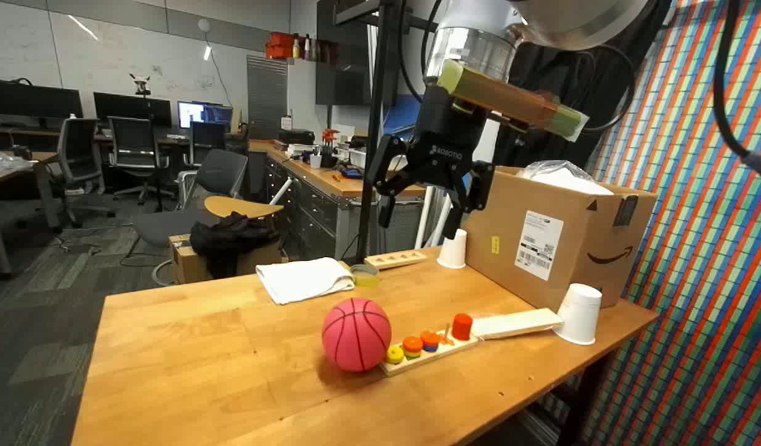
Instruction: Push the ball to the right
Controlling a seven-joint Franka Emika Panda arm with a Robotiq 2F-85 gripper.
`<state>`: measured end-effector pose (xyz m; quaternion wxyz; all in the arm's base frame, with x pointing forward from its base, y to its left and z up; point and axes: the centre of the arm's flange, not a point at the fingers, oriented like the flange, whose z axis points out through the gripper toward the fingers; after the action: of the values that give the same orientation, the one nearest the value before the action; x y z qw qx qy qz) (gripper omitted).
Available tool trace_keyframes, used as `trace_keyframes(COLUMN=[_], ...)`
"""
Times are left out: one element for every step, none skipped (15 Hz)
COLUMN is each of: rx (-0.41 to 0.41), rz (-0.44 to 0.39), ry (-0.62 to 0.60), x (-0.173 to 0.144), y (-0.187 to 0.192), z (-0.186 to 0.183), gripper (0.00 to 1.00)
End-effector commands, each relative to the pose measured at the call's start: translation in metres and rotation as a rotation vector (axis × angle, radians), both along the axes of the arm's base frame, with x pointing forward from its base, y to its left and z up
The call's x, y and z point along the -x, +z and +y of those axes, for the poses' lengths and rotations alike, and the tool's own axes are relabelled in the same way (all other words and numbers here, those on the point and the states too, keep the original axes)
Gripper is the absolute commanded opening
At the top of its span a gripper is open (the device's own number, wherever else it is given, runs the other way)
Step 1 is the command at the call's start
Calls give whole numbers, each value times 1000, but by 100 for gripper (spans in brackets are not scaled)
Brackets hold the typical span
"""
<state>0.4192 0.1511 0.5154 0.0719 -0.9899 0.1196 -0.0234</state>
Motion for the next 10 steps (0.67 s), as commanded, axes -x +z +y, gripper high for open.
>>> trace_keyframes(rx=[-2, -3, -4, -4, -4, -4, -4, -4, -4, -4], rz=[-6, -13, -18, -19, -20, -20, -20, -20, -20, -20], ry=[0, 1, 1, 1, 1, 1, 1, 1, 1, 1], x=[-1, -1, -1, -1, -1, -1, -1, -1, -1, -1], y=[3, 6, 8, 9, 9, 9, 9, 9, 9, 9], z=[0, 1, 1, 1, 1, 1, 1, 1, 1, 1], gripper=[100, 100, 100, 100, 100, 100, 100, 100, 100, 100])
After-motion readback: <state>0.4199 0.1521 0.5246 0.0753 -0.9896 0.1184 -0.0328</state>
